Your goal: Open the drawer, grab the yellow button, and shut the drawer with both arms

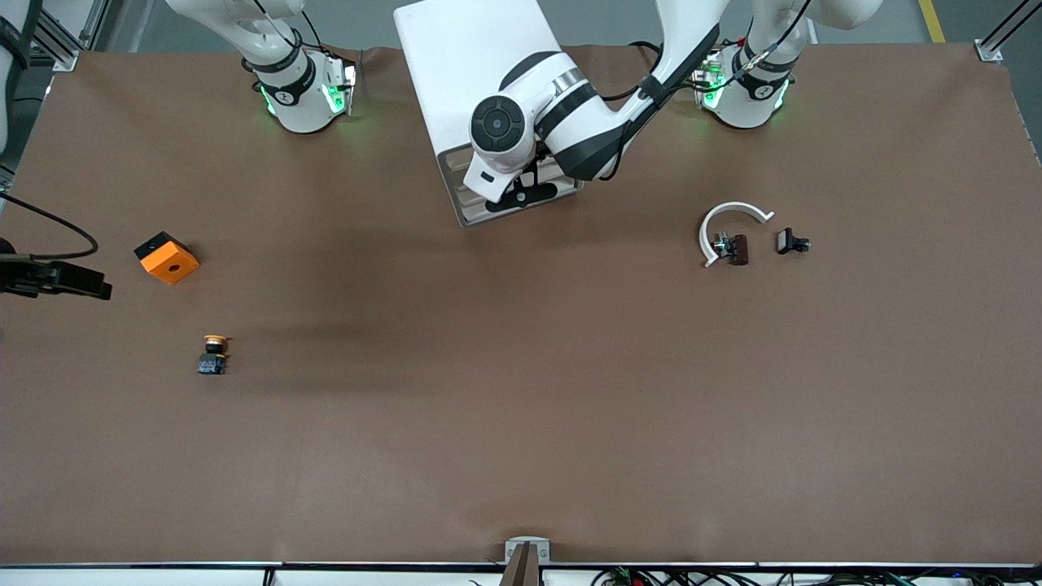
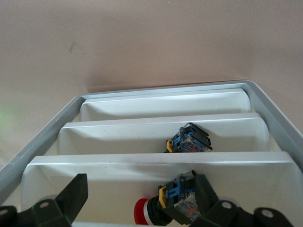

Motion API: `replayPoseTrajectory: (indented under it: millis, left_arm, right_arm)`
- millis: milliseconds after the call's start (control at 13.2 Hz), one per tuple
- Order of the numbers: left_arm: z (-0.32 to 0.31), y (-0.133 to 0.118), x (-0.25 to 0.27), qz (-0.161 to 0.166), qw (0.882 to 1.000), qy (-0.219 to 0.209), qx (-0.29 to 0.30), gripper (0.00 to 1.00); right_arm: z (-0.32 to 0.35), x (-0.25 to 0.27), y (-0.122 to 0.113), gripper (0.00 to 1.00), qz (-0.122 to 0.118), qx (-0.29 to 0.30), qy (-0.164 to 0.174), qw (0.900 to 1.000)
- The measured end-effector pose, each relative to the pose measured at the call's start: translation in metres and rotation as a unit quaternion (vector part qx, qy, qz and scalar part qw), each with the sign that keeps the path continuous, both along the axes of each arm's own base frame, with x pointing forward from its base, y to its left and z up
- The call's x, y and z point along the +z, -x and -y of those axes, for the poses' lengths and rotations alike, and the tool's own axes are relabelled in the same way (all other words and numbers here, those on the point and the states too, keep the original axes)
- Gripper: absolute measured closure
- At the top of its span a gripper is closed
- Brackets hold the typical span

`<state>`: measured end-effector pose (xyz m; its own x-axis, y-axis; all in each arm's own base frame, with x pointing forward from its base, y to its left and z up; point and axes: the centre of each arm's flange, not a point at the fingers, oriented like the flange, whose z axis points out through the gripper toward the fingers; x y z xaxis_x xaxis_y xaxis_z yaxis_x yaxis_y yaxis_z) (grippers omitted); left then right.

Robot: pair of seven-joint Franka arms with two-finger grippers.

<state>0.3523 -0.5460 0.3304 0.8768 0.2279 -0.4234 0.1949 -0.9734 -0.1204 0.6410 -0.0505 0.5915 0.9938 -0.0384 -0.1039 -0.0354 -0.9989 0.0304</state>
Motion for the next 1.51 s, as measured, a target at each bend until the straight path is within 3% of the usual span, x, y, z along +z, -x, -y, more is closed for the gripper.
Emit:
replayPoseTrajectory:
  millis: [151, 302, 679, 981, 1208, 1509]
  left_arm:
    - [-0.01, -0.02, 0.003, 0.004, 1.0, 0.003, 0.017, 0.0]
    - [-0.039, -0.064, 0.01, 0.015, 0.999, 0.006, 0.052, 0.0]
    - [-0.125, -0.171, 0.037, 0.131, 0.988, -0.037, 0.076, 0.0]
    - [-0.205, -0.232, 0.089, 0.186, 0.976, -0.033, 0.111, 0.0]
    - [-0.28, -0.263, 0.141, 0.226, 0.969, -0.019, 0.1, 0.0]
    - [-0.359, -0.269, 0.199, 0.246, 0.966, -0.023, 0.075, 0.0]
  right_arm:
    - [-0.01, 0.013, 0.006, 0.0, 0.005, 0.008, -0.002, 1.0]
    - [-0.022, 0.033, 0.021, 0.0, 0.003, 0.014, -0.004, 1.0]
    - [-0.017, 0.075, 0.061, 0.0, 0.001, 0.007, -0.01, 1.0]
    - [0.0, 0.056, 0.069, 0.0, -0.012, -0.008, -0.014, 1.0]
    - [0.001, 0.057, 0.087, 0.0, 0.008, -0.007, -0.017, 1.0]
    - [0.003, 0.07, 0.11, 0.0, 0.025, -0.008, -0.019, 0.999]
